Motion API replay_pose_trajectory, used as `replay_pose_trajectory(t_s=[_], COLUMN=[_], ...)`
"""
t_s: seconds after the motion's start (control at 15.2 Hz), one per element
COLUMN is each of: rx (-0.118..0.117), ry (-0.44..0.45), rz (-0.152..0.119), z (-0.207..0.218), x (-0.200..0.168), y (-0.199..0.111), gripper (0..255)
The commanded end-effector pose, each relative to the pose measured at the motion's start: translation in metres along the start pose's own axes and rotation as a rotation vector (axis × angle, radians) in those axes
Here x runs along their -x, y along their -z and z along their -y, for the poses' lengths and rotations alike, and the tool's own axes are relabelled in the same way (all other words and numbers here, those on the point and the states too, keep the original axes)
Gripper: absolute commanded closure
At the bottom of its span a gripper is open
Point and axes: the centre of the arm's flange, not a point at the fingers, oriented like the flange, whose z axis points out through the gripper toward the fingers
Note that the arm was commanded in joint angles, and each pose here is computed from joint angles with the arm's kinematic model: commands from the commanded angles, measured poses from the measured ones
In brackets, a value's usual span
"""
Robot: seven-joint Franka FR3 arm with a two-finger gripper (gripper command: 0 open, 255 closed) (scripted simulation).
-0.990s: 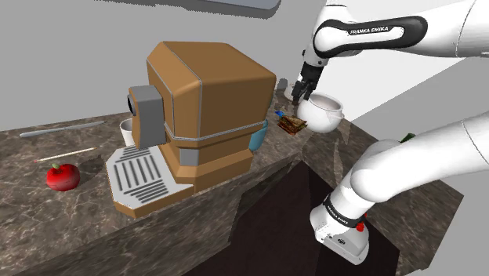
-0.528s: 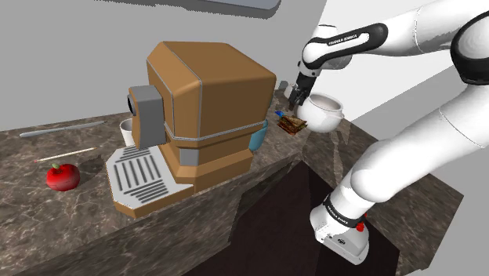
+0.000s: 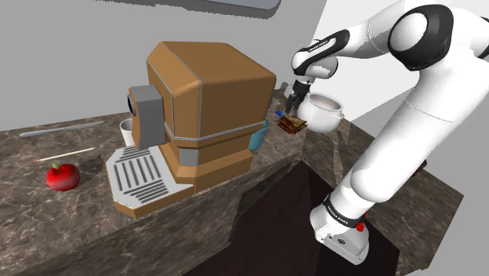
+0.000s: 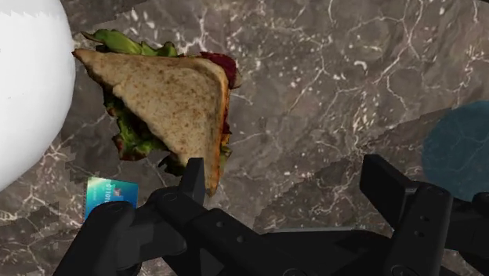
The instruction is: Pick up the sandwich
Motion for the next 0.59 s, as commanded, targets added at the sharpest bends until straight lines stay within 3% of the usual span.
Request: replay_pose_trajectory(t_s=[0.0, 0.26, 0.53], rx=[-0.007, -0.026, -0.027], ry=[0.008, 0.022, 0.023], rz=[-0.006, -0.016, -0.016], z=[-0.024, -0.061, -0.065], x=[-0.013, -0.033, -0.034], y=[-0.02, -0.054, -0.072], gripper=[0, 0, 0])
